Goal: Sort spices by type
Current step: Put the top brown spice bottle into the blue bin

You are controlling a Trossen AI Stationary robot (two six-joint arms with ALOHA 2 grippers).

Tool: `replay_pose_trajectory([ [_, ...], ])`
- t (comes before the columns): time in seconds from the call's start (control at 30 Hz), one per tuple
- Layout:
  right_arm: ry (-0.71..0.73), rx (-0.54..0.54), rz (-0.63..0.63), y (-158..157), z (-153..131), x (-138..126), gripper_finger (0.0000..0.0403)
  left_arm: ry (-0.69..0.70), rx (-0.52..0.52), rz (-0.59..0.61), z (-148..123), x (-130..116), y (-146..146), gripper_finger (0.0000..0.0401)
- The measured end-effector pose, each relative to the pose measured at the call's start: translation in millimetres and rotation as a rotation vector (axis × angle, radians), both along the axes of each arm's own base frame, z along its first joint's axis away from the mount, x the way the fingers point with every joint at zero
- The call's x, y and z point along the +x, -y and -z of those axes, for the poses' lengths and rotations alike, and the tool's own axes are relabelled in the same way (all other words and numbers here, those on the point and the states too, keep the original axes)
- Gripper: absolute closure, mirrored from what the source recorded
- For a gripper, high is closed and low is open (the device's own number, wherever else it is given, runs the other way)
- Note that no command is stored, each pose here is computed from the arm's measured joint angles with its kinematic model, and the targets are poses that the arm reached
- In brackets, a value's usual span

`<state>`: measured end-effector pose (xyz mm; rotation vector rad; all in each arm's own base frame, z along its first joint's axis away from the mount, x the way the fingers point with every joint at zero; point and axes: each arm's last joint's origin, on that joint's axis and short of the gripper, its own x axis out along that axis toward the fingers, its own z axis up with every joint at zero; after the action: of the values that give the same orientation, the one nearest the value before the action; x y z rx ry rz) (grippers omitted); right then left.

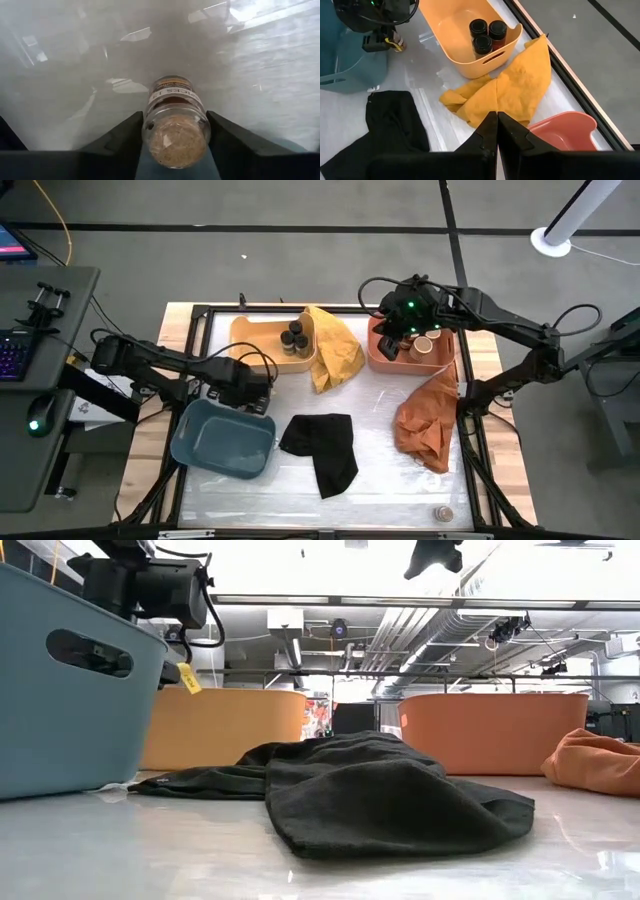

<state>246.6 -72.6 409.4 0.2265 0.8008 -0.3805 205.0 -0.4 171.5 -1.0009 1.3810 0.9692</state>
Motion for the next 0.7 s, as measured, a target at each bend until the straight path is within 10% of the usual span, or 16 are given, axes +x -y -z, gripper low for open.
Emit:
replay_pose_trajectory([
  [0.13, 0.003, 0.007, 0.009, 0.0, 0.1, 0.2, 0.0403, 0.014, 0.020, 0.029, -0.8, 0.9, -5.9, 0.0265],
  [0.43, 0.024, 0.002, 0.009, 0.5, -1.3, 1.8, 0.0403, 0.082, 0.160, 0.202, -35.5, 8.7, -34.0, 0.0267],
  [0.7, 0.047, -0.002, 0.008, 0.9, -2.8, 3.3, 0.0403, 0.374, 0.141, 0.793, -123.0, 10.5, 3.8, 0.0267],
])
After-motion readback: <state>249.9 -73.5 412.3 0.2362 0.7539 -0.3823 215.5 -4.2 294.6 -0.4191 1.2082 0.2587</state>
